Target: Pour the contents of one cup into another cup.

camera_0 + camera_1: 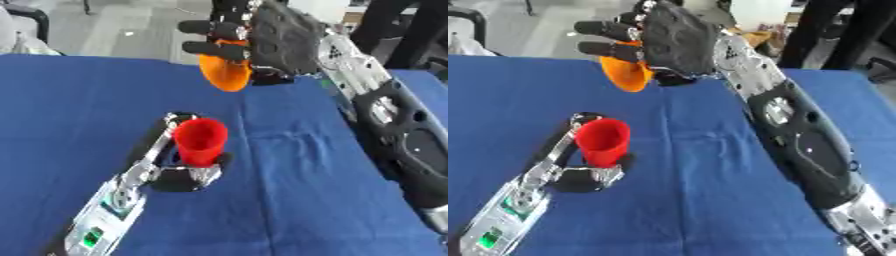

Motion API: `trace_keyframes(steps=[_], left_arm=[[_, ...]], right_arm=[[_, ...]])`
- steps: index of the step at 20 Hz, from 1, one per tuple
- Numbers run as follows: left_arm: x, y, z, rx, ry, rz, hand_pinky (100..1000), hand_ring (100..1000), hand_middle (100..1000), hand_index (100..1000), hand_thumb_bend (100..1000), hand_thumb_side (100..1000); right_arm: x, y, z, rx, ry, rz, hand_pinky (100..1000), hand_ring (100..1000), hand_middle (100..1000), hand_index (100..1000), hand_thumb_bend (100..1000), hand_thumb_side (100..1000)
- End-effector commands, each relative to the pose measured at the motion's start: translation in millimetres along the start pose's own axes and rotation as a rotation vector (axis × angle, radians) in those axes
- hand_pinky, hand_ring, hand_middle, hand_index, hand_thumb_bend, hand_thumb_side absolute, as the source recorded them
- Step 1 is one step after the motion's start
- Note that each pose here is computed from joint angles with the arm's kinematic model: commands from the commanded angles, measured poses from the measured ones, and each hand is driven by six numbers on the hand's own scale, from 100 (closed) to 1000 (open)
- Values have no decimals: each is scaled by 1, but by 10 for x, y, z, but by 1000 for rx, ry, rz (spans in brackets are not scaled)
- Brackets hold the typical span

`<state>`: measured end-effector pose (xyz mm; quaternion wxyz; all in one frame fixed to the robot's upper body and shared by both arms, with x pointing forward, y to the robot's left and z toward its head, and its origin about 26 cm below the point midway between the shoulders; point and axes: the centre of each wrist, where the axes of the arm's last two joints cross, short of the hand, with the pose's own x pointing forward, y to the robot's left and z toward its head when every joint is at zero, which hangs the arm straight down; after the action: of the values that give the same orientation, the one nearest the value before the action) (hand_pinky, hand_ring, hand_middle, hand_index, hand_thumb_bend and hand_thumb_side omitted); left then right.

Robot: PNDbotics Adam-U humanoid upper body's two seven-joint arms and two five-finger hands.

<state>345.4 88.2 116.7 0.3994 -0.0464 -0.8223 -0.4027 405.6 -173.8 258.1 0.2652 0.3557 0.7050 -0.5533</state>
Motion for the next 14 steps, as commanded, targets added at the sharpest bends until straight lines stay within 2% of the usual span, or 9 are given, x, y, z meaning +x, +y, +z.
trace_keyframes(steps=[1,14], left_arm=[[35,101,-38,12,-15,-30,100,251,326,613,100,346],[3,128,-68,18,-4,-49,100,252,325,614,100,340]], right_arm=[[-93,-115,8,-87,-84,31,541,347,897,936,100,100],[-81,-96,8,-102,-84,39,539,340,892,933,100,100]])
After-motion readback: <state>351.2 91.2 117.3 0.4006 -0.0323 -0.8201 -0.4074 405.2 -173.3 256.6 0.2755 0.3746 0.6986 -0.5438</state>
